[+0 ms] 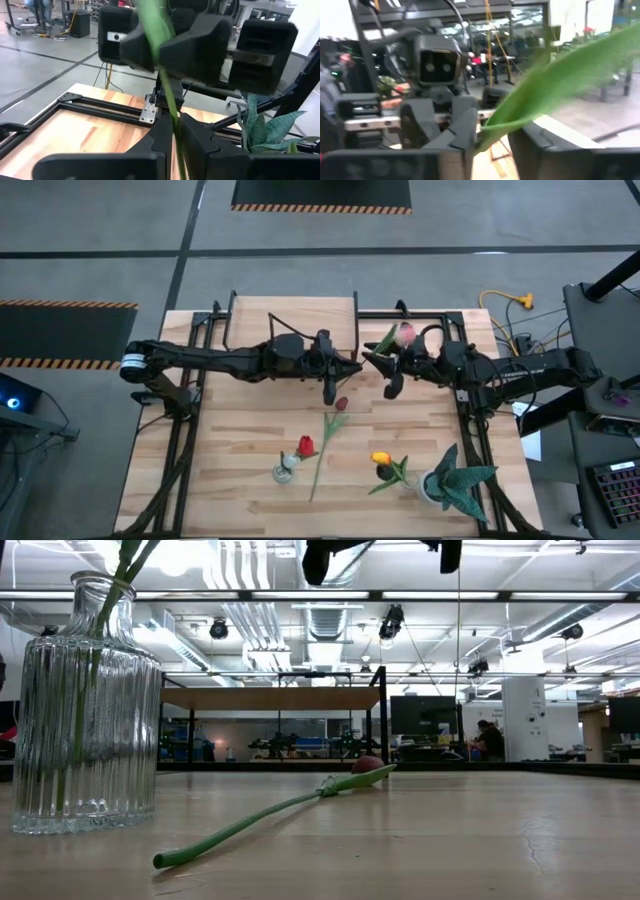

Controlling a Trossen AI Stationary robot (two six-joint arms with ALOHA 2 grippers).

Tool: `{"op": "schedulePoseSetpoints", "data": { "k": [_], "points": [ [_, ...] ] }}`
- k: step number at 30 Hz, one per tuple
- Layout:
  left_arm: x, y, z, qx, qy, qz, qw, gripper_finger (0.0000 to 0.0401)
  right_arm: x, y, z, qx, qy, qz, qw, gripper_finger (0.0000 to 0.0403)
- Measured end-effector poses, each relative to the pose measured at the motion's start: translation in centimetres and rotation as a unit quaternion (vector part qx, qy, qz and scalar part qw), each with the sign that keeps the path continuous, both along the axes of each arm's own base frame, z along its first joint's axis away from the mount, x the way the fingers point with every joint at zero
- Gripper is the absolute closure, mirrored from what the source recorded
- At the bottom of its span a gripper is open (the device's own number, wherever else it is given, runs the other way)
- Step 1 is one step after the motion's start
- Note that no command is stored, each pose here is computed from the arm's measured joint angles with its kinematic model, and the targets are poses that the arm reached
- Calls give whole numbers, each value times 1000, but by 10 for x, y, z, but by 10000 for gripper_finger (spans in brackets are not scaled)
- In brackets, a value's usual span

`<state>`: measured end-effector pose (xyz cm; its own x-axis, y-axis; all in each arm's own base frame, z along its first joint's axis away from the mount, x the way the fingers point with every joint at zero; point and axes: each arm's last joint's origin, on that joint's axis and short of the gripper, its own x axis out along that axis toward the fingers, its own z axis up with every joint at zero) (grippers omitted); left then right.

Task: Pick and place flowers into a vace then onto a shelf
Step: Put the light red flower into the right transparent vase

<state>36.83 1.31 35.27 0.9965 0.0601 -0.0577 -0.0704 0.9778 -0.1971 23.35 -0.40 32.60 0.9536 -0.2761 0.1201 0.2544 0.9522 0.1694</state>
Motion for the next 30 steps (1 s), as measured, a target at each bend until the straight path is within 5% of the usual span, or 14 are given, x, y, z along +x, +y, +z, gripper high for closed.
{"op": "schedulePoseSetpoints", "data": {
  "k": [5,10,20,30],
  "points": [
    [0,1,0,0,0,5,1000,372,0,0,0,0,3,-5,1000,384],
    [0,1,1,0,-4,3,1000,331,-1,0,4,-7,2,-4,1000,391],
    [-8,0,8,-33,-2,-23,999,174,-33,-1,15,-6,22,-11,1000,394],
    [-9,1,9,-33,-3,-19,999,146,-89,6,35,-12,-15,134,991,394]
  ]
}}
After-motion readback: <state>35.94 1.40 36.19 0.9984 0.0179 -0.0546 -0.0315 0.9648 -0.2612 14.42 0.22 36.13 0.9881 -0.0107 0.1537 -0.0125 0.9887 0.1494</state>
